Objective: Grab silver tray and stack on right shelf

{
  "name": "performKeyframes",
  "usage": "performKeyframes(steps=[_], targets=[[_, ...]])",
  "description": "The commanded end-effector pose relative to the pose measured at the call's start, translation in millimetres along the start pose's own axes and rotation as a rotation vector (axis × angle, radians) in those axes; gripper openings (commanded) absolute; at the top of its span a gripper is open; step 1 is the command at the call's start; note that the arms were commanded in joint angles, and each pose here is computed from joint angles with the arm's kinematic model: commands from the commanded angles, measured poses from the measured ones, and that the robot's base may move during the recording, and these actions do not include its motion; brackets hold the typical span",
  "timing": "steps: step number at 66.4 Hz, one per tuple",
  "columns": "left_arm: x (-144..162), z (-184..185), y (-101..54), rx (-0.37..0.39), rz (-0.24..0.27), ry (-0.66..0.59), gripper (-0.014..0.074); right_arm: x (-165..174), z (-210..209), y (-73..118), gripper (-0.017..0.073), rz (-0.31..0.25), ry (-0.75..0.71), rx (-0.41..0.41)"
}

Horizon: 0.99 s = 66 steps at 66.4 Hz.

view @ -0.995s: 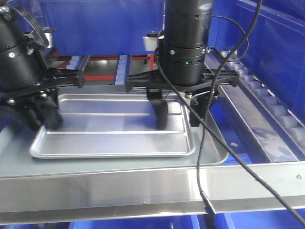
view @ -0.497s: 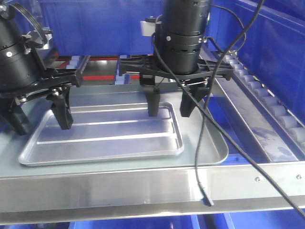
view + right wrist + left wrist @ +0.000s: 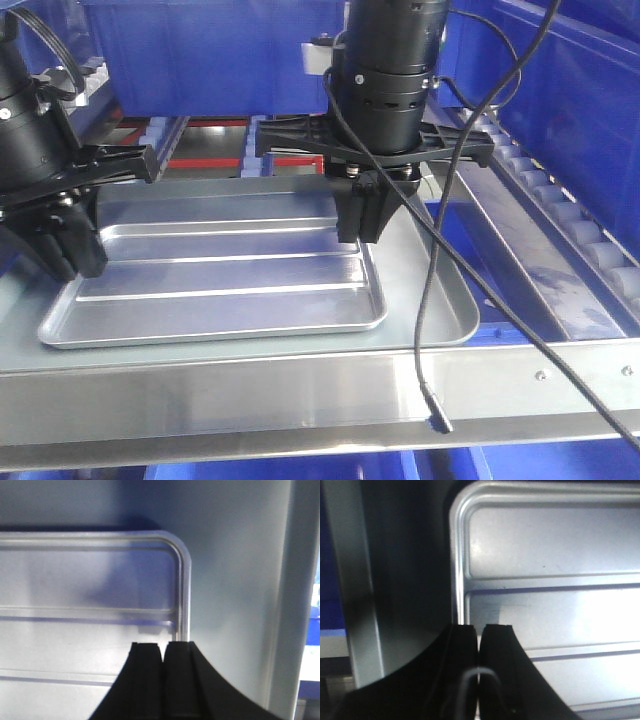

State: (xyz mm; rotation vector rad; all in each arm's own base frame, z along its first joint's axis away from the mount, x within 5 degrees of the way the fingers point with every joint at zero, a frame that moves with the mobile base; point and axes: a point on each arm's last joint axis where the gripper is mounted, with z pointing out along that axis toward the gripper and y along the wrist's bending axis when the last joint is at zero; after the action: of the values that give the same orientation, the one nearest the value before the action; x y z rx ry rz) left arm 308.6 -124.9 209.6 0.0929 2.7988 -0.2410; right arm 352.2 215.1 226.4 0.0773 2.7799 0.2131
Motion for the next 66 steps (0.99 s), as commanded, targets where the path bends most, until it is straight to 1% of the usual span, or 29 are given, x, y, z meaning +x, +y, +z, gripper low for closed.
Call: performKeyframes(steps=[1, 10, 13, 19, 23, 26, 33, 34, 40, 44, 50, 54, 56, 61, 66], targets=[[-10, -20, -5.1, 0.044, -0.021, -0.084, -0.0078, -15, -36, 5.0, 0.0078, -0.008, -0.135, -0.081], [-14, -24, -2.5, 0.027, -0.01, -0.083, -0.0096, -16, -39, 5.4, 0.0078, -0.007, -0.134, -0.079], [-15, -29, -0.6, 0.024, -0.016, -0.078, -0.0096, -16, -41, 5.0, 0.0076, -0.006, -0.134, -0.078], [-17, -41, 0.5, 0.035, -0.02, -0.125, -0.0096, -16, -47, 7.5, 0.005, -0.012, -0.156, -0.098], [-16, -52, 0.4, 0.05, -0.018, -0.186, -0.0096, -15, -52, 10.8, 0.0049, -0.031, -0.178, -0.114], [-14, -60, 0.1, 0.062, -0.015, -0.226, -0.0097, -12, -56, 14.4, 0.0049, -0.058, -0.197, -0.128], [-3, -75, 0.3, 0.084, -0.002, -0.307, -0.0097, -3, -68, 21.9, 0.0049, -0.166, -0.268, -0.149], [1, -78, 1.4, 0.087, 0.0, -0.325, -0.0097, -1, -70, 23.8, 0.0049, -0.188, -0.287, -0.154], [16, -88, 4.3, 0.102, 0.02, -0.404, -0.0096, 8, -83, 26.4, 0.0049, -0.26, -0.367, -0.183], [28, -98, 7.4, 0.124, 0.024, -0.484, -0.0096, 14, -95, 26.9, 0.0049, -0.297, -0.435, -0.221], [50, -106, 14.3, 0.158, 0.025, -0.607, -0.009, 24, -112, 20.3, 0.0049, -0.333, -0.527, -0.279], [65, -117, 19.2, 0.19, 0.028, -0.729, -0.0087, 32, -123, 14.2, 0.0049, -0.352, -0.593, -0.327], [74, -118, 22.3, 0.197, 0.033, -0.764, -0.0088, 36, -127, 10.7, 0.0051, -0.362, -0.617, -0.342], [92, -128, 28.1, 0.223, 0.052, -0.887, -0.0088, 50, -139, -0.9, 0.0052, -0.393, -0.677, -0.377], [113, -133, 34.6, 0.231, 0.09, -0.973, -0.009, 66, -150, -14.5, 0.0052, -0.427, -0.733, -0.407]])
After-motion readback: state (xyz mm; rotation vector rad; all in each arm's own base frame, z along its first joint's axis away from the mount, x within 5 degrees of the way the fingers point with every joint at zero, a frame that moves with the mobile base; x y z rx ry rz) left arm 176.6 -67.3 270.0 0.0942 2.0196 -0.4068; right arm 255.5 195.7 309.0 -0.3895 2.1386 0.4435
